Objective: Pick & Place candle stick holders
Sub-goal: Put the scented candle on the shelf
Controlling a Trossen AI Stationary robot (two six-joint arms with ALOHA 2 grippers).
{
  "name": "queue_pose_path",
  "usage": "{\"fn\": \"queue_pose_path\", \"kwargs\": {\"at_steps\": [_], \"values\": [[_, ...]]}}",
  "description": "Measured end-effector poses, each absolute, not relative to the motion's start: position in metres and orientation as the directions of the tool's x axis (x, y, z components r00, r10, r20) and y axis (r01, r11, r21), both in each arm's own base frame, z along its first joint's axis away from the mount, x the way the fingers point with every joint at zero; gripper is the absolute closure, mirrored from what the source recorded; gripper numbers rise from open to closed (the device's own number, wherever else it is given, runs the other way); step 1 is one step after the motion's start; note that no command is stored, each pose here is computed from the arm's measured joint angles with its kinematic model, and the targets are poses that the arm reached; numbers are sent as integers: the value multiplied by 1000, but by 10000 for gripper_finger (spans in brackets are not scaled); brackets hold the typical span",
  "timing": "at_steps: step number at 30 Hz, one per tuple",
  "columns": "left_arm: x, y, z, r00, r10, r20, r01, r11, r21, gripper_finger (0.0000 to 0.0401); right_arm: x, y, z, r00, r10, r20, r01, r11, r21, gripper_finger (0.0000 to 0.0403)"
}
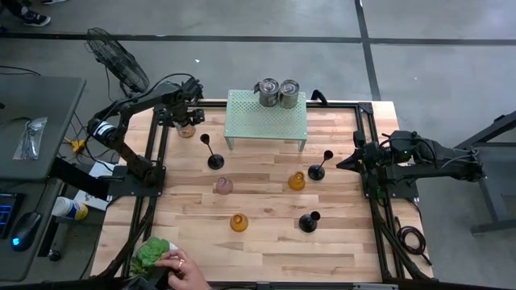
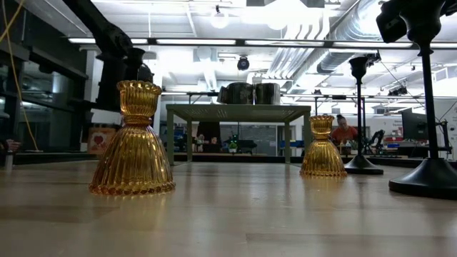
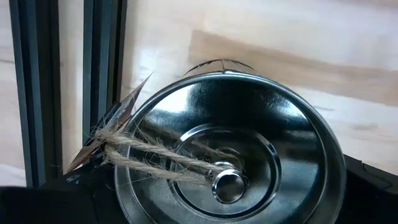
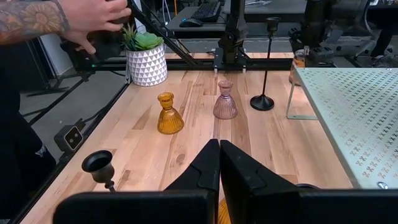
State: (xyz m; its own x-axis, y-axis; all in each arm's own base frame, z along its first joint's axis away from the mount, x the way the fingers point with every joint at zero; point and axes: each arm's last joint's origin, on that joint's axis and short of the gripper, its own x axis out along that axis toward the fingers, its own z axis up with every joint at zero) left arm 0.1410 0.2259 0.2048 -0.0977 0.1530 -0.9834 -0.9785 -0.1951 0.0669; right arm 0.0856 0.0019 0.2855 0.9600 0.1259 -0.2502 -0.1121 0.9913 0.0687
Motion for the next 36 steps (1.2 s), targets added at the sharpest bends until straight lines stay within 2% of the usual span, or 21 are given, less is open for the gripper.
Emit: {"fn": "queue_pose_path", "kwargs": {"at_steps": [4, 10, 17, 28, 36], "values": [[139, 222, 217, -52, 192, -980, -980, -199, 13, 38, 86, 2, 286, 960, 126, -250, -112, 991, 69, 399], [139, 217, 240, 82, 256, -963, -970, -202, -136, 38, 86, 2, 286, 960, 126, -250, -112, 991, 69, 399], [141, 219, 274, 160, 345, -925, -957, -177, -232, 38, 86, 2, 285, 960, 126, -251, -112, 991, 69, 399], [165, 222, 341, 296, 493, -818, -932, -38, -360, 39, 86, 2, 285, 960, 126, -251, -112, 991, 69, 399], [196, 228, 368, 353, 470, -809, -927, 60, -370, 38, 86, 2, 285, 960, 126, -251, -112, 991, 69, 399]]}}
